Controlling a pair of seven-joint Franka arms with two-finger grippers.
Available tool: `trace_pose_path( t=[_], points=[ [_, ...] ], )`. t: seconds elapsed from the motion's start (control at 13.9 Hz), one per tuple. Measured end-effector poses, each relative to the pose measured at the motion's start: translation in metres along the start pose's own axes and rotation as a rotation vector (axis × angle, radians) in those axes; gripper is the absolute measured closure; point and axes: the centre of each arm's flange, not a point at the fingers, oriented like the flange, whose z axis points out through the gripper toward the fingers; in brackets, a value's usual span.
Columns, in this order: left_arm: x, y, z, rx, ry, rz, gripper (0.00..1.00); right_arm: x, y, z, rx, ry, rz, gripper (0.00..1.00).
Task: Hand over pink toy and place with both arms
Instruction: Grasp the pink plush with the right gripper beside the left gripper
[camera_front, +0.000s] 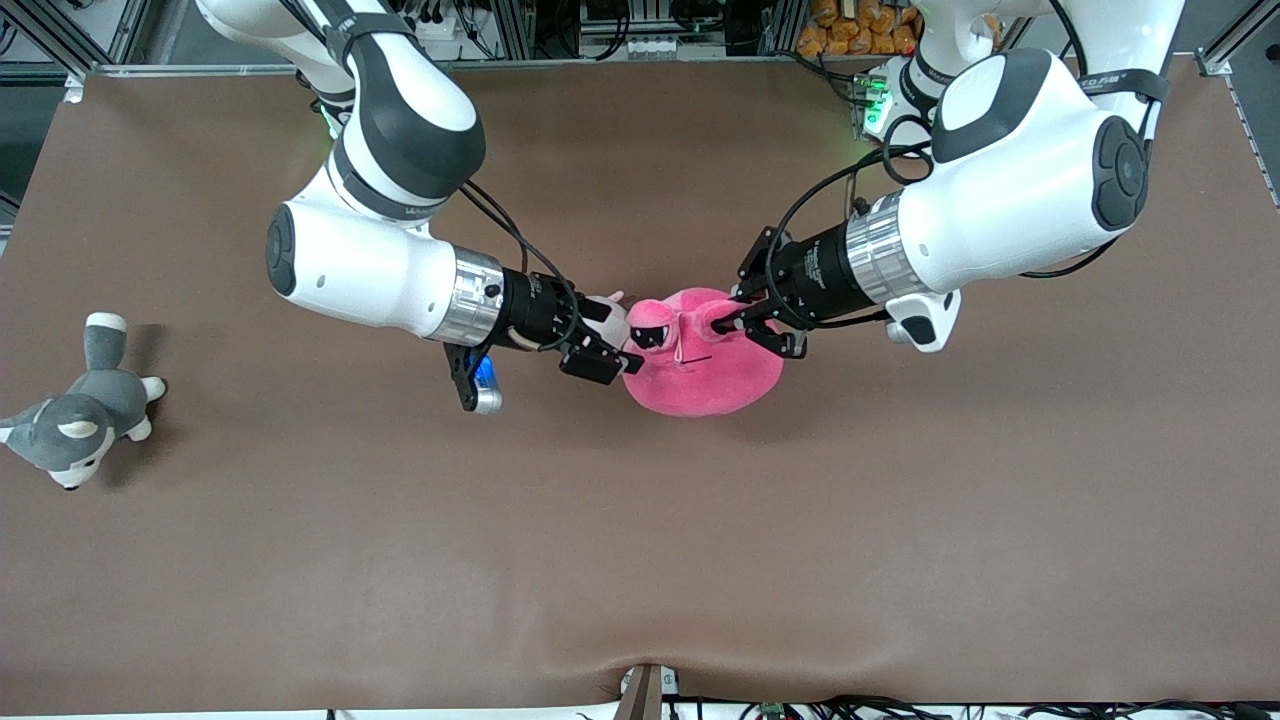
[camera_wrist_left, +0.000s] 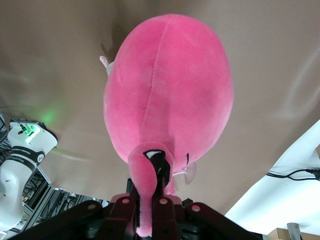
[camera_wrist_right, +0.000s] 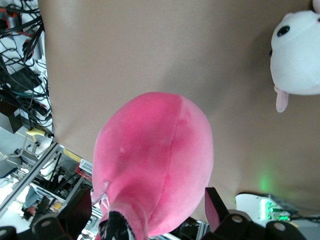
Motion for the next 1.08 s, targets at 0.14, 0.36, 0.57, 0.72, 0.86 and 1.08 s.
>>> trace_pose_path(
  t=[0.14, 0.36, 0.57, 0.72, 0.86, 1.08],
  points=[
    [0.000, 0.000, 0.001, 0.000, 0.000, -0.009, 0.89, -0.008, 0.000, 0.005, -0.001, -0.018, 0.020, 0.00],
    [-0.004, -0.001, 0.006, -0.002, -0.005, -0.029, 0.89, -0.016, 0.001, 0.012, -0.002, -0.040, 0.031, 0.00],
    [-0.006, -0.001, 0.010, -0.005, -0.010, -0.039, 0.89, -0.020, 0.001, 0.022, 0.004, -0.040, 0.027, 0.00],
    [-0.006, 0.000, 0.011, -0.007, -0.011, -0.042, 0.89, -0.023, 0.000, 0.026, 0.015, -0.036, 0.024, 0.19],
    [-0.006, 0.000, 0.011, -0.007, -0.012, -0.043, 0.89, -0.022, -0.003, 0.021, 0.027, -0.032, 0.022, 0.44],
    [-0.006, 0.000, 0.010, -0.008, -0.013, -0.043, 0.89, -0.020, -0.009, 0.011, 0.046, -0.026, 0.020, 0.75]
  ],
)
